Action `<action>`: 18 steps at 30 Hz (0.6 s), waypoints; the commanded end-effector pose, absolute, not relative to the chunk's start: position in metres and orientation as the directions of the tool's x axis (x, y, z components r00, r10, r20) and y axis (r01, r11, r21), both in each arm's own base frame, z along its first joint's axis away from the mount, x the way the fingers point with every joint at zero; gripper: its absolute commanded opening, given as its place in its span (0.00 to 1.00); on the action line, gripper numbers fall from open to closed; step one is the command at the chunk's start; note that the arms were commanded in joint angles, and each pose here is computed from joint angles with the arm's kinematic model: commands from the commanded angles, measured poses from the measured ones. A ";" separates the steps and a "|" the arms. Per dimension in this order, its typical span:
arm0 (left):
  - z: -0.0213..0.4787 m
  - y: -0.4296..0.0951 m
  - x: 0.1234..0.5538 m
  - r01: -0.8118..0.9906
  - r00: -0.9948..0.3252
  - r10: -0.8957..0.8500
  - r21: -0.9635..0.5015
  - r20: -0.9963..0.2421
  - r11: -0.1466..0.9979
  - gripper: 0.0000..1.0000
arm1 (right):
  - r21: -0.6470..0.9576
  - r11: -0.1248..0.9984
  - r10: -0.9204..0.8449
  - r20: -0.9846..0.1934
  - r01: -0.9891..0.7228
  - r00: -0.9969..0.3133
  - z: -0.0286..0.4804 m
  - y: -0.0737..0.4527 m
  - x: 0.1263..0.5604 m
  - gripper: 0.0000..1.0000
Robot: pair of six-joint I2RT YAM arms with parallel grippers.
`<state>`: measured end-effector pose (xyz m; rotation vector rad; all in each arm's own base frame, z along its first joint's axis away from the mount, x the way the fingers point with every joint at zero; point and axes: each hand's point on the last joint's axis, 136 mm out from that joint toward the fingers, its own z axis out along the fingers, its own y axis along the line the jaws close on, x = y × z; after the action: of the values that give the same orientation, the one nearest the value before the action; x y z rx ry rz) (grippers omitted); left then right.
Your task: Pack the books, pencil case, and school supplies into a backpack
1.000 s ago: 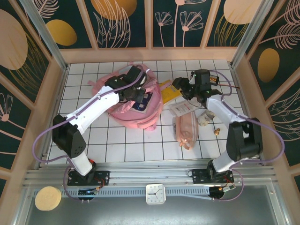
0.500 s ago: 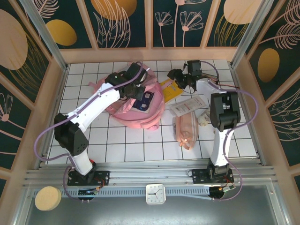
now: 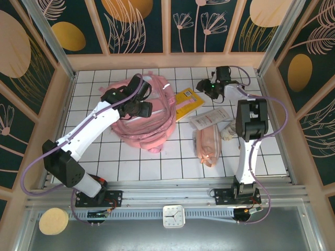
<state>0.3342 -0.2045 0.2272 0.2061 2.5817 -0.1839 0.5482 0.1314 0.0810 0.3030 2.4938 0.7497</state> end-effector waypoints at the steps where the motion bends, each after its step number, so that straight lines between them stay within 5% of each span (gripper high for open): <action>1: 0.255 -0.245 0.339 0.196 -0.842 0.020 -0.271 -0.539 0.942 0.62 | 0.543 0.840 0.236 -0.398 -0.020 -0.887 0.066 0.130 0.544 0.59; 8: 0.219 -0.329 0.374 0.238 -0.896 0.007 -0.467 -0.444 0.852 0.59 | 0.585 0.804 0.135 -0.363 -0.112 -0.922 0.048 0.128 0.537 0.59; 18: 0.108 -0.345 0.426 0.193 -0.944 0.073 -0.361 -0.320 0.912 0.47 | 0.648 0.737 0.022 -0.307 -0.192 -0.951 0.027 0.145 0.525 0.59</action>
<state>0.4181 -0.3541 0.1074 0.2016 2.7632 -0.5986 0.5396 0.1308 0.0395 -0.0596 2.6082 0.9173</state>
